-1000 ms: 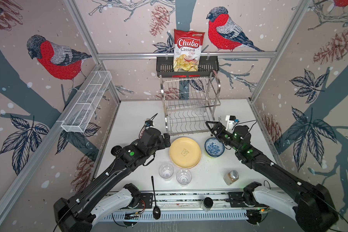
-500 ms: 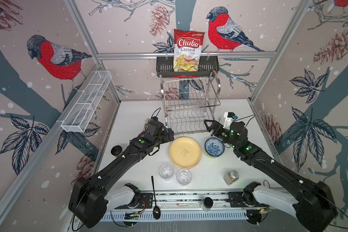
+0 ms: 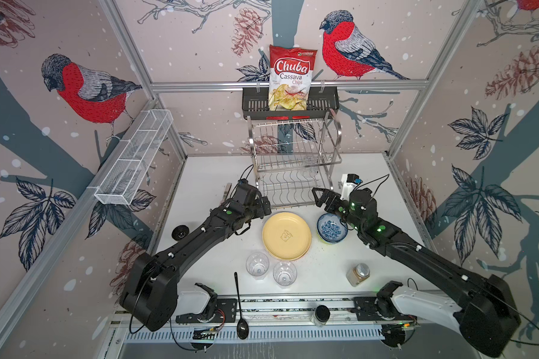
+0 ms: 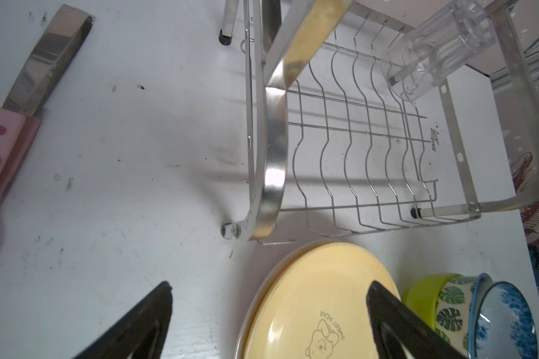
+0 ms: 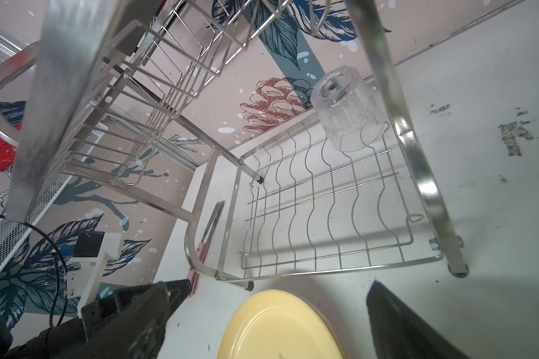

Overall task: Unload the mixed dishes from the dish rack
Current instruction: 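Move the left gripper back toward the rack while the right gripper approaches it too, then reach the right gripper toward the last clear glass while the left gripper holds still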

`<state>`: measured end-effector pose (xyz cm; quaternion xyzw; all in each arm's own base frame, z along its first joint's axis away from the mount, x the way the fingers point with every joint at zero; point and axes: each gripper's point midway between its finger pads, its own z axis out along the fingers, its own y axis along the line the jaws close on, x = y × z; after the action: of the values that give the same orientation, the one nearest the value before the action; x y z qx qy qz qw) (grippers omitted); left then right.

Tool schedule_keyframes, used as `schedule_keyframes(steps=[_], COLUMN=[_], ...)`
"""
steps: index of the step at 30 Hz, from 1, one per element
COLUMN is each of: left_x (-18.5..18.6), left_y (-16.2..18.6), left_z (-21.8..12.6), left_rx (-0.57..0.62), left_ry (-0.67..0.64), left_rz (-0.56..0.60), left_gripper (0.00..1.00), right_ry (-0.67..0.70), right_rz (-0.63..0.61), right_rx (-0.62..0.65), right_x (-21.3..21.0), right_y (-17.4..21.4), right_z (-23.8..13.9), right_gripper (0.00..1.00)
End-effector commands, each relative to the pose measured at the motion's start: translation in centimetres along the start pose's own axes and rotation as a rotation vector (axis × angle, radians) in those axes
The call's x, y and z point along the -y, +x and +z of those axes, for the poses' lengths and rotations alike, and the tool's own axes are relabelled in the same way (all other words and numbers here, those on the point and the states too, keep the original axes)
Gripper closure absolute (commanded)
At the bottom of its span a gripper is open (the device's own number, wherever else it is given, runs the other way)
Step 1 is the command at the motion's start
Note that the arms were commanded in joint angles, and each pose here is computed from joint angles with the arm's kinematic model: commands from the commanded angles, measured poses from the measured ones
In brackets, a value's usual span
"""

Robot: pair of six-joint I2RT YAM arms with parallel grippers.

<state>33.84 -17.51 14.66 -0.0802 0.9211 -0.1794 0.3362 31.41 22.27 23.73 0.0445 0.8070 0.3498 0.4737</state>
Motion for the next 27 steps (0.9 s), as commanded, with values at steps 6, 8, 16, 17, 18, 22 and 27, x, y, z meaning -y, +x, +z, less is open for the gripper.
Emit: schedule_keyframes(steps=[6, 8, 16, 17, 18, 22, 27], left_x=[0.9, 0.8, 1.1, 1.0, 0.9, 0.6, 0.5], left_y=[-2.3, -2.3, -2.5, -2.3, -2.2, -1.7, -1.8], left_z=[2.8, 3.5, 5.3, 5.5, 5.6, 5.7, 5.3], left_rx=[0.046, 0.033, 0.012, 0.002, -0.005, -0.027, -0.022], left_ry=[-0.001, -0.010, -0.019, -0.021, -0.024, -0.035, -0.041], left_rz=[-0.001, 0.007, 0.015, 0.015, 0.016, 0.021, 0.026], left_gripper=[0.27, 0.32, 0.69, 0.74, 0.78, 0.90, 0.95], right_ry=[0.016, 0.023, 0.041, 0.043, 0.043, 0.044, 0.033], right_rz=[-0.028, -0.032, -0.035, -0.036, -0.036, -0.042, -0.073], right_rx=[-0.008, -0.006, -0.006, -0.007, -0.009, -0.016, -0.030], right_x=[0.1, 0.2, 0.8, 0.8, 0.8, 0.8, 0.2], right_y=[0.1, 0.1, 0.2, 0.2, 0.2, 0.3, 0.4], right_z=[0.9, 0.9, 1.2, 1.3, 1.3, 1.7, 2.7], right_gripper=[0.01, 0.01, 0.01, 0.01, 0.01, 0.01, 0.01])
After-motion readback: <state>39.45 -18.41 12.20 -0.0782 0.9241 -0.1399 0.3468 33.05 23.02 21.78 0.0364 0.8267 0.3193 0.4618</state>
